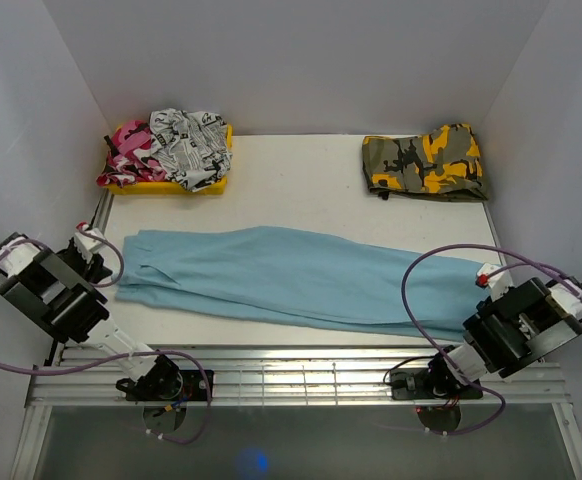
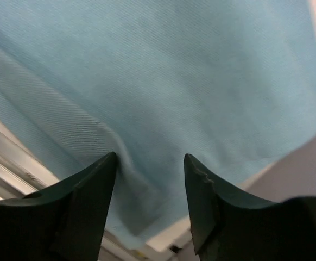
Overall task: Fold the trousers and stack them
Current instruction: Fold the trousers
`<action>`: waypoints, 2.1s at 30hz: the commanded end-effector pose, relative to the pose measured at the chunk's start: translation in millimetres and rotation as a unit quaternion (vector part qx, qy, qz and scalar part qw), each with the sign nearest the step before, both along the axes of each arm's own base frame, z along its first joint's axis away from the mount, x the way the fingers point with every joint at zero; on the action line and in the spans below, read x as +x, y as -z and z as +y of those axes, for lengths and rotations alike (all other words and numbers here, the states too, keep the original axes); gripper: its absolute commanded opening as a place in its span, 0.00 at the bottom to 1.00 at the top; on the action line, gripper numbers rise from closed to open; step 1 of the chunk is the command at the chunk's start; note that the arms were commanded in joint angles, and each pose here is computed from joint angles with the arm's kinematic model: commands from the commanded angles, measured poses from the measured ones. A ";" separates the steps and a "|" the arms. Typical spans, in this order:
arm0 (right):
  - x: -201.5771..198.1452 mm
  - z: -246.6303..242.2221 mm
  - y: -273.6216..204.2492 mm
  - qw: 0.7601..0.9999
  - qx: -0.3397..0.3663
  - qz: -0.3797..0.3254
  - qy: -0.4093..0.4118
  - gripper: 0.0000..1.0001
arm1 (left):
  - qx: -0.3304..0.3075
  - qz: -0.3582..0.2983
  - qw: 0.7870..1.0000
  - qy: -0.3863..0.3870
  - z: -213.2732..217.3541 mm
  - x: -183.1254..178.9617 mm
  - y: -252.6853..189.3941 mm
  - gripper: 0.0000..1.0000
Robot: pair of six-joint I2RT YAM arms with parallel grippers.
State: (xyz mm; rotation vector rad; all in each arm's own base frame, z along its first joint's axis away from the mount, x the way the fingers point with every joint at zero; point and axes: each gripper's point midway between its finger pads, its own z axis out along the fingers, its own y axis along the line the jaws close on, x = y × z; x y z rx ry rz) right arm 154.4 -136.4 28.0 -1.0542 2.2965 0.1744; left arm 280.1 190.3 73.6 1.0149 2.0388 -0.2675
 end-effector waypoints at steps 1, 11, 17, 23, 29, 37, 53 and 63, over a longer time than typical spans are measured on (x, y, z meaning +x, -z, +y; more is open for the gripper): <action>53.3 -38.0 -44.6 0.972 -0.140 -0.125 -0.145 0.62 | 0.031 -0.025 0.998 0.042 -17.1 -10.9 -34.1 0.56; 123.0 -4.5 -110.3 0.989 -0.025 -0.091 -0.117 0.90 | -0.009 0.079 0.996 0.040 -75.3 -2.8 -38.4 0.65; 113.6 69.2 -91.4 0.990 -0.008 -0.006 -0.139 0.90 | 0.017 0.157 0.988 0.002 -117.2 -15.5 7.3 0.64; 110.4 128.2 -29.3 0.986 -0.024 0.074 -0.146 0.80 | 0.015 0.240 0.965 -0.101 -107.8 -14.0 53.7 0.53; 181.7 137.8 -8.4 0.990 -0.028 0.098 -0.096 0.73 | -0.041 0.243 0.954 -0.174 -101.8 24.3 51.4 0.48; 265.4 164.7 -62.9 0.995 0.009 0.039 -0.091 0.70 | -0.127 0.224 0.953 -0.163 -131.4 44.2 -11.8 0.49; 121.4 455.6 -116.5 0.915 0.046 0.008 -0.402 0.49 | -0.033 0.158 0.980 -0.112 -27.0 31.5 -51.9 0.59; 82.7 533.1 -41.0 0.910 0.002 0.045 -0.412 0.45 | -0.023 0.118 0.988 -0.100 -41.7 21.1 -33.0 0.61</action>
